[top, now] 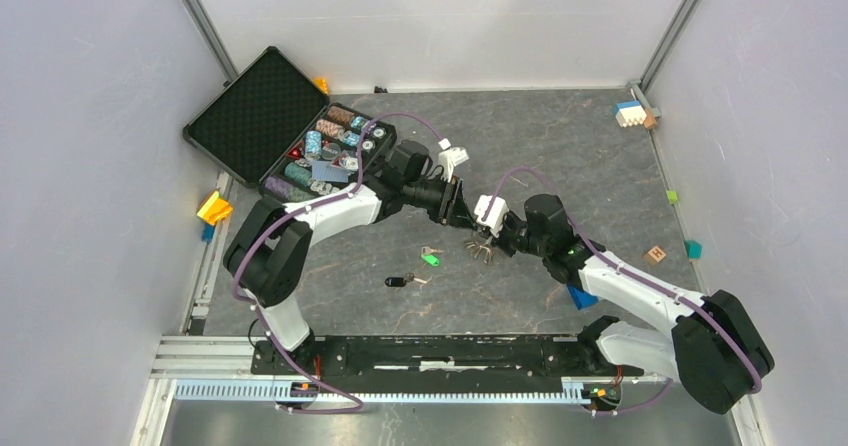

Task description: Put the keys on the keyring

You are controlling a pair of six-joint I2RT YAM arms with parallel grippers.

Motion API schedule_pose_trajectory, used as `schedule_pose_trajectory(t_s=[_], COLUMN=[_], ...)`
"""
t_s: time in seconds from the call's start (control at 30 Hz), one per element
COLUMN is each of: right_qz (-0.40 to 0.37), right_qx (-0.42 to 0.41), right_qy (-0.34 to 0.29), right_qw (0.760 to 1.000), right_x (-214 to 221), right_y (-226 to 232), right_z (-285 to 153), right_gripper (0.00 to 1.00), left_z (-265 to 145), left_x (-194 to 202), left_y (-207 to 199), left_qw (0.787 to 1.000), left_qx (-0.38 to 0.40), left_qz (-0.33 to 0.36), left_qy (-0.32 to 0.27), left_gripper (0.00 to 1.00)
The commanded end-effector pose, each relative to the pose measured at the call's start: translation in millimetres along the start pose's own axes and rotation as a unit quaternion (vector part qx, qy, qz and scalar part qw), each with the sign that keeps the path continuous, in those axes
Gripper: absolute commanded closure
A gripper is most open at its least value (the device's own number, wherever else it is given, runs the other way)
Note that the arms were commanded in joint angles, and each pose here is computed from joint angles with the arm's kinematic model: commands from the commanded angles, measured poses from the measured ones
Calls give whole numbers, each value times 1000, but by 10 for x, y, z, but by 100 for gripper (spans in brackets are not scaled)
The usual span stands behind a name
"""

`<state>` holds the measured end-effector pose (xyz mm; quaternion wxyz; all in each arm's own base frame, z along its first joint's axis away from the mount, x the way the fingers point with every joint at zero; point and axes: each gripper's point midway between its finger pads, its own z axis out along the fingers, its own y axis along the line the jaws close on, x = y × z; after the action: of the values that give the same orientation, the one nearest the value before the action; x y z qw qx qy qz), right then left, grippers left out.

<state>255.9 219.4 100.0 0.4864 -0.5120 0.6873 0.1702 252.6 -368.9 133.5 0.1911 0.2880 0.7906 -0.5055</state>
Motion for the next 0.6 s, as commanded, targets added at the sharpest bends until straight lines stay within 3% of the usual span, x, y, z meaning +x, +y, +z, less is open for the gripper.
schedule_pose_trajectory(t_s=[0.0,0.57], right_qz=[-21,-20], right_qx=[-4,-6], right_qy=[-43,-44], right_qw=[999,999], right_x=[-302,-307], right_y=[-45,-37], right_z=[-16,-10], right_gripper=[100,100], left_z=[-31,94], left_x=[-160,36], left_y=[-30,-52], left_qw=[999,1000], left_qx=[-5,0], left_qz=[47,18], left_qy=[-22,15], left_gripper=[63,71])
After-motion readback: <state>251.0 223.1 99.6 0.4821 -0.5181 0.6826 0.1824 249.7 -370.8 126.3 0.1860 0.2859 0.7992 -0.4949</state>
